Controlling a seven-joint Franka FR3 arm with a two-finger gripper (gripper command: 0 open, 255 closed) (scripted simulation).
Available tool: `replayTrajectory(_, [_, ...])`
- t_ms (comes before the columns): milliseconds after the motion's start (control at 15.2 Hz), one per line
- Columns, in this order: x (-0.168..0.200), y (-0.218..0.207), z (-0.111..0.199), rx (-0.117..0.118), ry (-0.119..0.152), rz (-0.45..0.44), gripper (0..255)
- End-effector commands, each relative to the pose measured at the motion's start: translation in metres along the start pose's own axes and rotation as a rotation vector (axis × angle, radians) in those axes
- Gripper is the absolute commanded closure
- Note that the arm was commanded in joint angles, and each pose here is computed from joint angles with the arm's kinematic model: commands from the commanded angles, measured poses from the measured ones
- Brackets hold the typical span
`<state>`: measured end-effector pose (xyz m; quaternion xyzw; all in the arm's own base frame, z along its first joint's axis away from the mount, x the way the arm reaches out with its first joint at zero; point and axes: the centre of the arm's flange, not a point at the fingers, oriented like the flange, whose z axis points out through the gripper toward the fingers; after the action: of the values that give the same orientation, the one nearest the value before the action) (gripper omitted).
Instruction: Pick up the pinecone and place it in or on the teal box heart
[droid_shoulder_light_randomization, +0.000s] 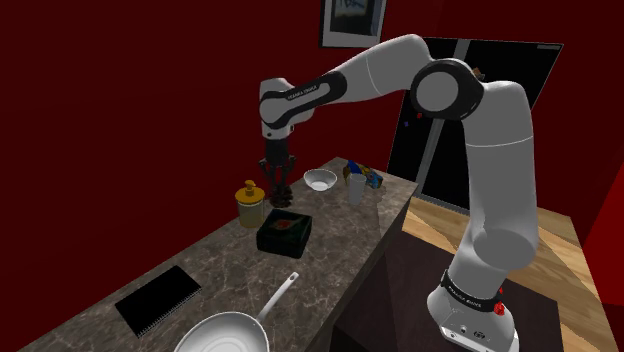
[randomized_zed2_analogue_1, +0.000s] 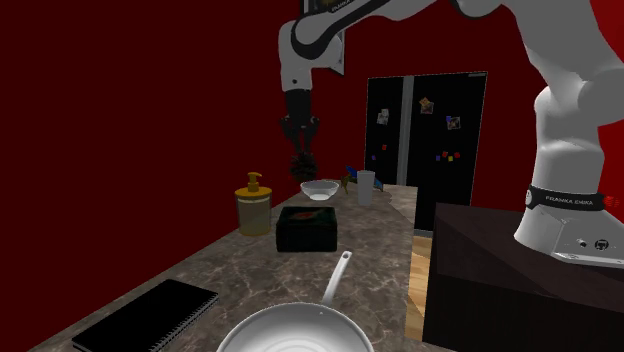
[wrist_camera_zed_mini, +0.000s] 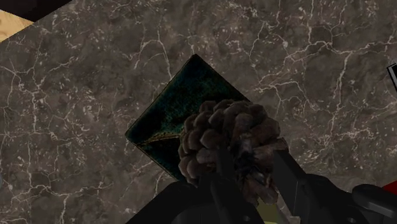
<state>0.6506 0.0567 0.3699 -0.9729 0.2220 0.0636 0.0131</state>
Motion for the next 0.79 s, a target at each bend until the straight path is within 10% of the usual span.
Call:
replayTrajectory(0, [0.004, 0.022, -0.009, 0.000, 0.000, -0.001, 255])
replayTrajectory(726, [0.013, 0.030, 0.040, 0.000, 0.000, -0.001, 255])
